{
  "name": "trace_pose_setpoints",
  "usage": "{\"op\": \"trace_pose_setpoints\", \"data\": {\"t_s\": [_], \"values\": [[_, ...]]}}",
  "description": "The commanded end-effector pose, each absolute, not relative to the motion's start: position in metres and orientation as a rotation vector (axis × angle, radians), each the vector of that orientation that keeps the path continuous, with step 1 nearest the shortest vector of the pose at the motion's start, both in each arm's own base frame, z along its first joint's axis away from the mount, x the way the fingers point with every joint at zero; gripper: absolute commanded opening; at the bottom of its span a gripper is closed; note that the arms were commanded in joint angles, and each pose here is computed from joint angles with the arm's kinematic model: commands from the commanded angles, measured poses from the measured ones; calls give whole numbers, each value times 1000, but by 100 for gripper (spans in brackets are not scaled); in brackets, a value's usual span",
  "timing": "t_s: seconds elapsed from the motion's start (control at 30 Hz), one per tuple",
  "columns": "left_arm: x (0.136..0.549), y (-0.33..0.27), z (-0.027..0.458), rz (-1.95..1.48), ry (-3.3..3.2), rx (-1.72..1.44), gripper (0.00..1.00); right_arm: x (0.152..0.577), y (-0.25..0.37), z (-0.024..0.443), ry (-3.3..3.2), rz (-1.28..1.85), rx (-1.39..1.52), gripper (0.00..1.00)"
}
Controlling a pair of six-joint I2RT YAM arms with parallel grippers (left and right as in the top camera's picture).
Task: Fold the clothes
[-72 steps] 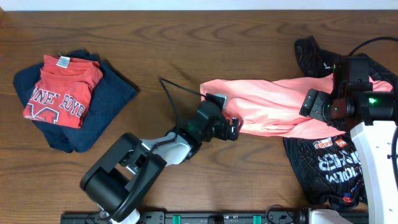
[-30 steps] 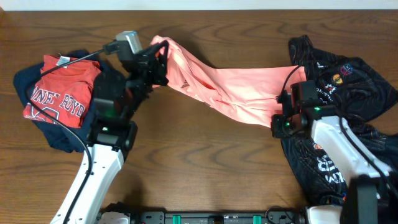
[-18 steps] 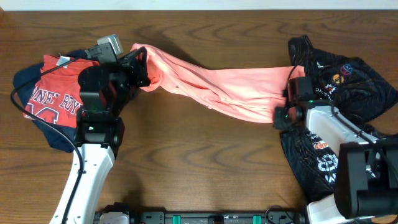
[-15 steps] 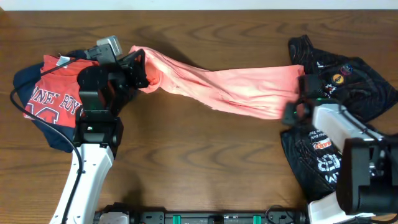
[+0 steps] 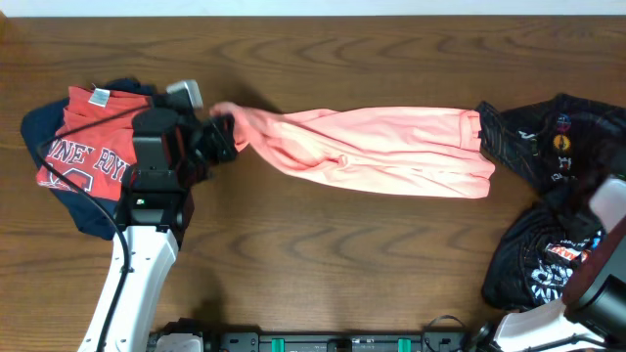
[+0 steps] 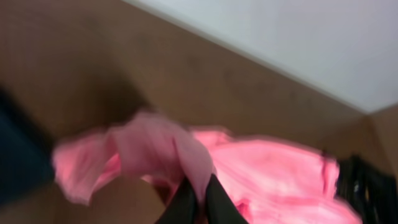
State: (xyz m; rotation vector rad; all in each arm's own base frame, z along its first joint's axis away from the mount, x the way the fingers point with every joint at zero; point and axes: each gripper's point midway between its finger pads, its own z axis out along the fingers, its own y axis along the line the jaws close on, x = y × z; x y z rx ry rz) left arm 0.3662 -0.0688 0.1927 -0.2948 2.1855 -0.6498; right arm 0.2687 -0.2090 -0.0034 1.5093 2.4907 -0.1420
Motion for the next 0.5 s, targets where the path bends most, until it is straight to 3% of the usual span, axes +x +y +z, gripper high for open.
{"op": "trace_pose_setpoints", "data": {"t_s": [0.0,0.07,0.17,0.27,0.37,0.47], "values": [[351,-75,182,-694,2266,-281,6,333,-164,25,2524,438,1047,59],[339,-75,168,-686,2339,-300,6,361,-131,53,2480,672,752,56],[322,-77,152,-672,2435,-288,6,379,-105,65,2494,691,555,47],[310,-83,144,-668,2496,-255,6,388,-94,57,2558,553,451,40],[298,-91,136,-664,2552,-202,6,394,-93,42,2632,329,407,26],[290,-92,130,-644,2590,-167,6,398,-92,28,2668,223,380,22]]}}
